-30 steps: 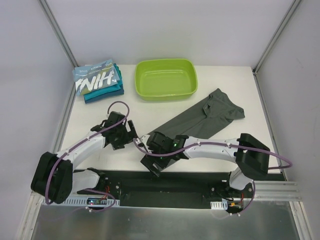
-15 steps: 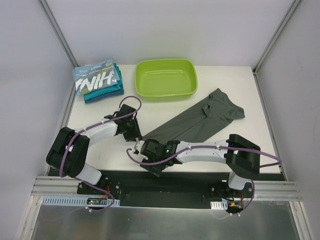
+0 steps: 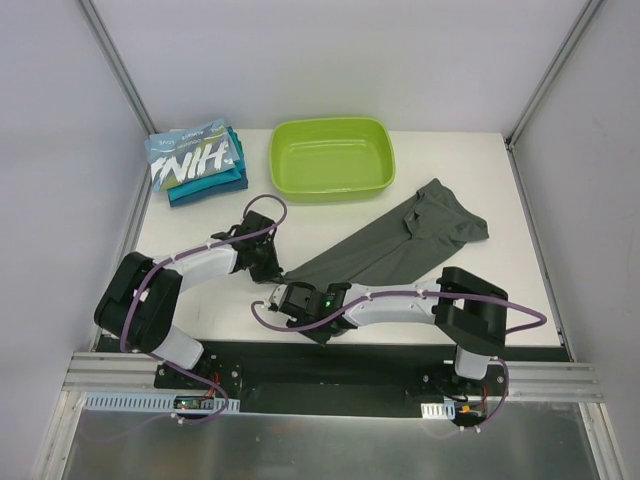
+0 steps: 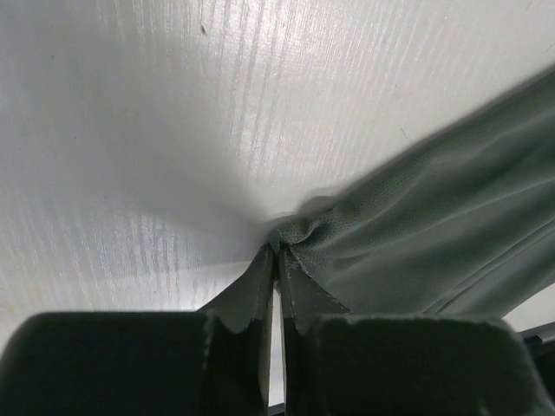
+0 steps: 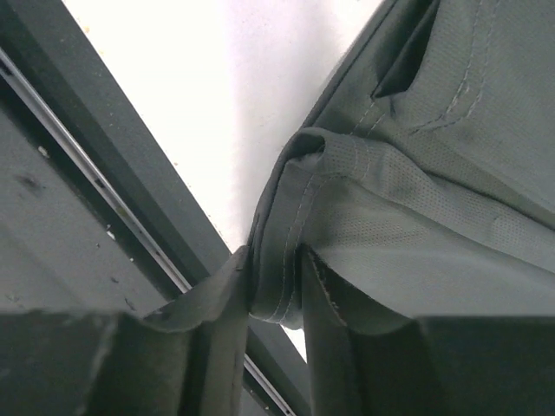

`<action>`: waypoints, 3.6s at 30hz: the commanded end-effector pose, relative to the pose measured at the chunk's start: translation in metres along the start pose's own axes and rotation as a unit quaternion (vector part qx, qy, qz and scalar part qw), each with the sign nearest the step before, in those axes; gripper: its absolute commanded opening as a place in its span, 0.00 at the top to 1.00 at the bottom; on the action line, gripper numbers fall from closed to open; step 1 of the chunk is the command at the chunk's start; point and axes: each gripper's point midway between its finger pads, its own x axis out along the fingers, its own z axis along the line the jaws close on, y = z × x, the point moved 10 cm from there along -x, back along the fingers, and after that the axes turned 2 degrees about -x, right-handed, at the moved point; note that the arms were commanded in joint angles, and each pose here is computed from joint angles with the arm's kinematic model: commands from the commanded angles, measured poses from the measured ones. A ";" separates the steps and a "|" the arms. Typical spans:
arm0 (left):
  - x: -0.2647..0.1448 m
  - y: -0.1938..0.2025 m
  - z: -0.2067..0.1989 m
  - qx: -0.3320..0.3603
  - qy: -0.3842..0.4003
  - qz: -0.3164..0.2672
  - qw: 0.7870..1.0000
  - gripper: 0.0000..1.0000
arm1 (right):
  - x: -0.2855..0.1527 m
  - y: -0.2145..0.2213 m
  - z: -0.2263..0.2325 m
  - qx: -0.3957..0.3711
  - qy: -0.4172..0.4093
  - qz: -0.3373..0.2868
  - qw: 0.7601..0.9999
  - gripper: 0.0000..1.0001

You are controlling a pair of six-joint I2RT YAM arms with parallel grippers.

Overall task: Fold and stack the t-shirts
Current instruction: Grab the bottom of the folded rectangular tshirt with both arms, then fold the folded rectangular tshirt in 1/3 of the way

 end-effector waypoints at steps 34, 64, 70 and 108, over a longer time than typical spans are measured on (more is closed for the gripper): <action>-0.059 -0.031 -0.127 0.083 0.083 -0.112 0.987 1.00 | -0.082 0.077 -0.089 0.276 0.050 -0.189 0.941 0.99; 0.033 -0.093 -0.216 0.165 0.110 -0.082 0.977 1.00 | -0.058 0.133 -0.196 0.453 0.135 -0.154 0.868 0.96; 0.046 -0.093 -0.213 0.176 0.102 -0.075 0.976 0.78 | -0.051 0.136 -0.203 0.477 0.141 -0.131 0.858 0.83; -0.021 -0.034 -0.072 0.073 0.023 -0.088 0.993 0.01 | -0.075 0.131 -0.220 0.480 0.166 -0.084 0.857 0.04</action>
